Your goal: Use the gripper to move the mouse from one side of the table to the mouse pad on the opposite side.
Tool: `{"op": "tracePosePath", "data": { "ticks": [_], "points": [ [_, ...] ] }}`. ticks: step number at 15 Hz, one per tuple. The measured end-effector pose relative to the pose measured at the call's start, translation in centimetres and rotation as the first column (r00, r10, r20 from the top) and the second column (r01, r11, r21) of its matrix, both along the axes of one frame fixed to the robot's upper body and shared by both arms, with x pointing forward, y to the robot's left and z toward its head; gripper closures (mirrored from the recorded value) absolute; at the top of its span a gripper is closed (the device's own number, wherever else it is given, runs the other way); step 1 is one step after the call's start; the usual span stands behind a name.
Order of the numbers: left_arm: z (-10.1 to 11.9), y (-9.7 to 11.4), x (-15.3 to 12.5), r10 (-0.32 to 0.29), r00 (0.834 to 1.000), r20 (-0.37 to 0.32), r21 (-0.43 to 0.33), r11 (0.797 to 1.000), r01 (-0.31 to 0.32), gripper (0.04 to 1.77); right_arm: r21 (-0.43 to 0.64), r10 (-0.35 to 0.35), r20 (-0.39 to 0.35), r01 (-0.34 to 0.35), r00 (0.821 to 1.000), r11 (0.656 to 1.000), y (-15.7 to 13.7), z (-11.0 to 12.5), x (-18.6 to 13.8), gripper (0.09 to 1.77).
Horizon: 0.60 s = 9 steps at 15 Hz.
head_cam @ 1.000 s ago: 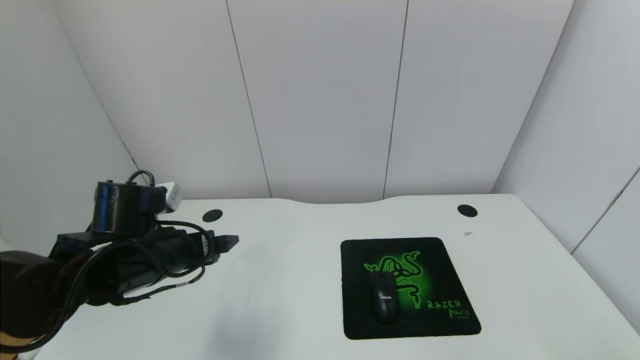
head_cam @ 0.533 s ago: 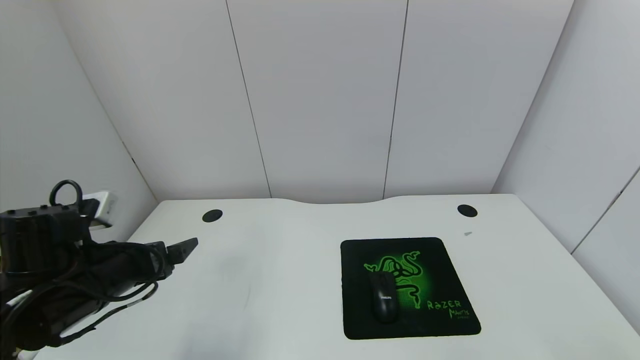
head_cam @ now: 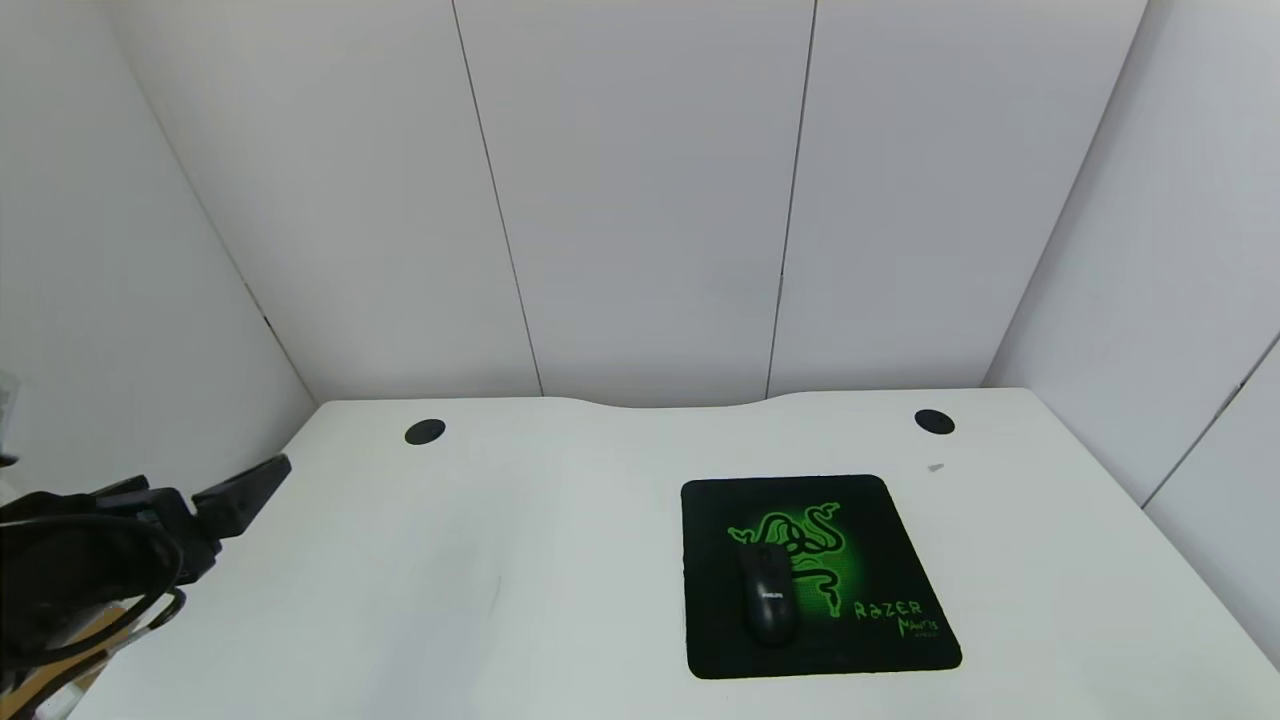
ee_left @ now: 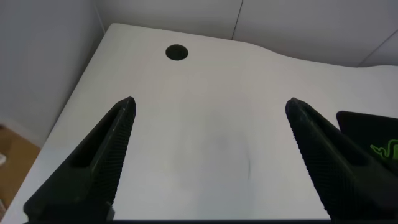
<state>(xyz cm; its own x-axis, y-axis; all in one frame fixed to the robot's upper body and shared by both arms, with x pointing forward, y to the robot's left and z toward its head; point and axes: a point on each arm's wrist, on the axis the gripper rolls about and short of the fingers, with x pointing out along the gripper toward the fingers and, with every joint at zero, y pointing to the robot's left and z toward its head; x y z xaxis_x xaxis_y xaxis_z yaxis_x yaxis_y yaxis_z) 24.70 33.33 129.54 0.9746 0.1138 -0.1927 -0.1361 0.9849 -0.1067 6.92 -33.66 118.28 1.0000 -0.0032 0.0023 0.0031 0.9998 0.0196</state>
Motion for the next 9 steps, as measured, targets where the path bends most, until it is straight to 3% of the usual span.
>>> {"op": "tracePosePath", "data": {
  "ticks": [9],
  "points": [
    [4.0, 0.4, -11.3, 0.04, 0.989, 0.142, 0.048, 0.998, -0.047, 0.09, 0.0, 0.0, 0.0, 0.0, 1.0, 1.0, 0.0, 0.0, 0.0, 0.15]
  ]
}}
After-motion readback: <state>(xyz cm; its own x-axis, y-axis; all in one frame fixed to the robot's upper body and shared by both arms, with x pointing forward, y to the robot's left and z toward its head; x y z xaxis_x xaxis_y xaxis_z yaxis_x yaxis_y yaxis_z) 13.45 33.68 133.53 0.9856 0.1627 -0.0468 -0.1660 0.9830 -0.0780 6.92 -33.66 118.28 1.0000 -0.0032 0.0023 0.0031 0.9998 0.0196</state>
